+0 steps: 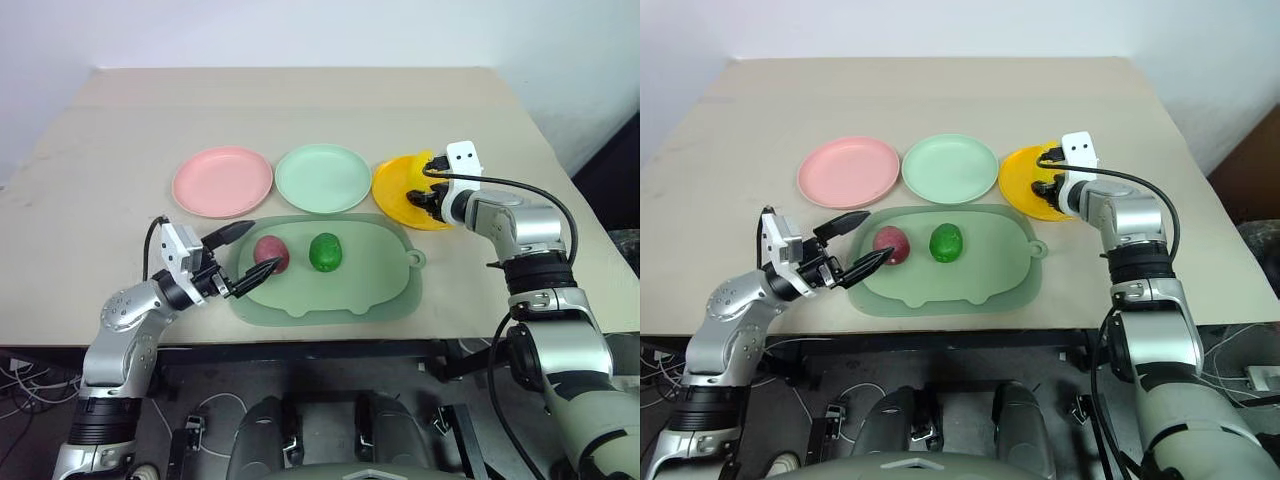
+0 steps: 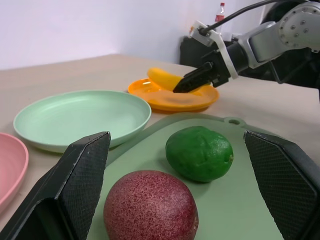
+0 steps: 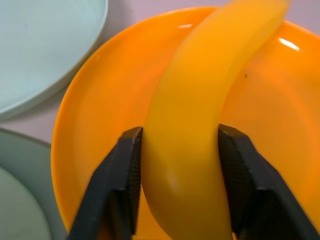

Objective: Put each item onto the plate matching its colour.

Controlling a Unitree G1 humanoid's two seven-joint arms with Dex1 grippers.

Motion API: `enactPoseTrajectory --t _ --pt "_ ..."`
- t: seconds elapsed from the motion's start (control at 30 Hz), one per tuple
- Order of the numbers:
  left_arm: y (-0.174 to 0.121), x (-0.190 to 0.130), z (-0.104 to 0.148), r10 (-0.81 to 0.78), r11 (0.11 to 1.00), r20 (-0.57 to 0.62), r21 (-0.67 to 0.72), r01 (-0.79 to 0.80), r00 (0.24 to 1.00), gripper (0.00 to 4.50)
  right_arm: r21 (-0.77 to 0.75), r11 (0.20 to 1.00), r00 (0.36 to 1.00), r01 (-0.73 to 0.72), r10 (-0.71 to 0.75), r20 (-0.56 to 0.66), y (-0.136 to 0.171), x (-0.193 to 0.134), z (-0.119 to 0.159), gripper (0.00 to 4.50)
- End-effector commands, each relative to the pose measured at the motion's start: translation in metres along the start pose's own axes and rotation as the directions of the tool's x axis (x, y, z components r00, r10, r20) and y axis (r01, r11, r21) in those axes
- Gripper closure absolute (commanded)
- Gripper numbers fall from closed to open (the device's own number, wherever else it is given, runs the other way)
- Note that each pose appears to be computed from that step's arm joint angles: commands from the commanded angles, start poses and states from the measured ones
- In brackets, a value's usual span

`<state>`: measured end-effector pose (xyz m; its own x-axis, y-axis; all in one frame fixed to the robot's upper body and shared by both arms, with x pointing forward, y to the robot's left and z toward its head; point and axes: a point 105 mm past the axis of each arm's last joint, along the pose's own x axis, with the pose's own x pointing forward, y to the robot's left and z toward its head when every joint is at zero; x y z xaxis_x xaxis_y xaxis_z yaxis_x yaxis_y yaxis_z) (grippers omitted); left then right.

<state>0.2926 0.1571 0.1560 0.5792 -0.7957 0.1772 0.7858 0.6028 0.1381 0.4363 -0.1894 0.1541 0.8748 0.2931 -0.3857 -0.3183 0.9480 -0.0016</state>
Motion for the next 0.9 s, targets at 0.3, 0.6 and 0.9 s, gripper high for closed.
enactPoseTrajectory --t 0.3,0.6,0.9 --pt "0.004 -0.005 0.015 0.015 0.999 0.016 0.049 -0.015 1.000 0.00 -0.065 0.995 0.978 -0.076 0.087 0.189 0.016 -0.038 0.041 0.03" --pt "0.008 -0.009 0.016 0.030 0.999 0.007 0.033 -0.030 1.000 0.00 0.013 0.934 0.908 -0.356 0.342 0.240 0.089 -0.074 0.026 0.03" --pt "0.012 -0.010 0.015 0.037 0.999 -0.003 0.034 -0.037 0.999 0.00 0.138 0.861 0.872 -0.490 0.481 0.094 0.153 -0.061 -0.012 0.03"
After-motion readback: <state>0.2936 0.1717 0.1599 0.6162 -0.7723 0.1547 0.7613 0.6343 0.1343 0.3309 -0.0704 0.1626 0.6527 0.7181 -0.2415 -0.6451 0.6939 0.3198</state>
